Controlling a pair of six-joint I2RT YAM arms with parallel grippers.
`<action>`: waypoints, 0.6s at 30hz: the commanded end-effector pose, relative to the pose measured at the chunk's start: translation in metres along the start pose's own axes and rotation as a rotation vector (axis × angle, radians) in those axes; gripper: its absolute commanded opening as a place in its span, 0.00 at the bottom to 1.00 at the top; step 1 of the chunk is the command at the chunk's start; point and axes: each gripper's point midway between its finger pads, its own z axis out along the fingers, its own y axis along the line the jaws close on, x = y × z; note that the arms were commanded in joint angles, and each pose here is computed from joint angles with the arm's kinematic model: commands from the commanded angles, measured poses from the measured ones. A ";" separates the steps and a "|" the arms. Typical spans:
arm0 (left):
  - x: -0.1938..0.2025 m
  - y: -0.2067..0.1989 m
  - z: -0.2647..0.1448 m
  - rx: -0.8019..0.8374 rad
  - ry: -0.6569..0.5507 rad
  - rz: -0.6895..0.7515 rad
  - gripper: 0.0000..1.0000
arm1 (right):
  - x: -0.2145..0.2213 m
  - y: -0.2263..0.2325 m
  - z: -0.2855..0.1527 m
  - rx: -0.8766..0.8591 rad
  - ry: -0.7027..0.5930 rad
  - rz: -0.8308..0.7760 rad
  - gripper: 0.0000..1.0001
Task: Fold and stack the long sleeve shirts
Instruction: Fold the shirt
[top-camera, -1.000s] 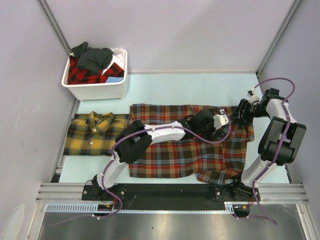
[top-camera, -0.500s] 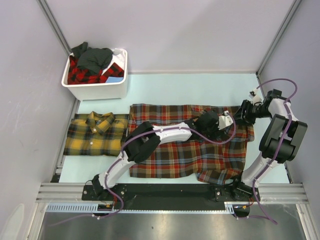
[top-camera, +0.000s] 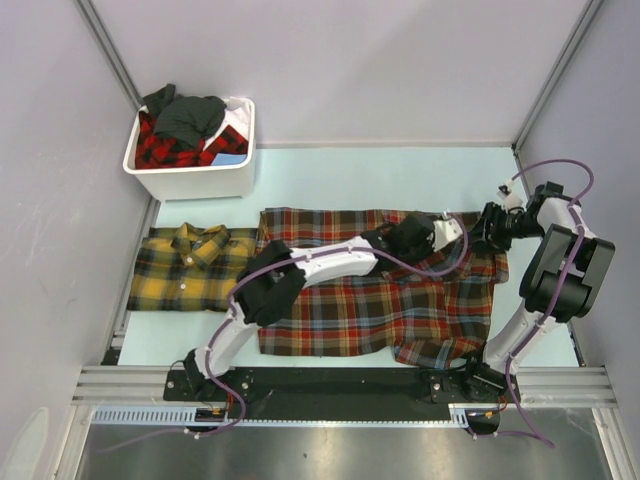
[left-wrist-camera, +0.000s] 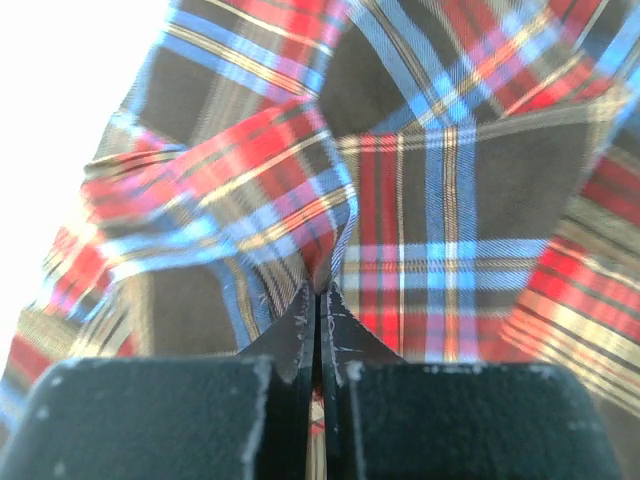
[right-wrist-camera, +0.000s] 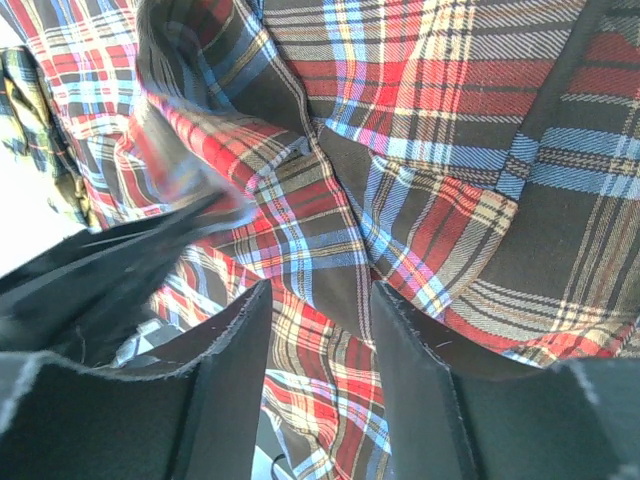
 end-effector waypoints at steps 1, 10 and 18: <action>-0.086 0.042 -0.085 0.040 -0.192 -0.225 0.00 | -0.008 0.001 0.001 -0.027 -0.018 -0.046 0.51; -0.054 0.068 -0.167 0.163 -0.167 -0.631 0.00 | -0.042 0.014 0.015 -0.039 -0.063 -0.110 0.57; 0.019 0.108 -0.198 0.161 -0.184 -0.938 0.00 | -0.042 0.030 0.058 -0.044 0.046 -0.188 0.60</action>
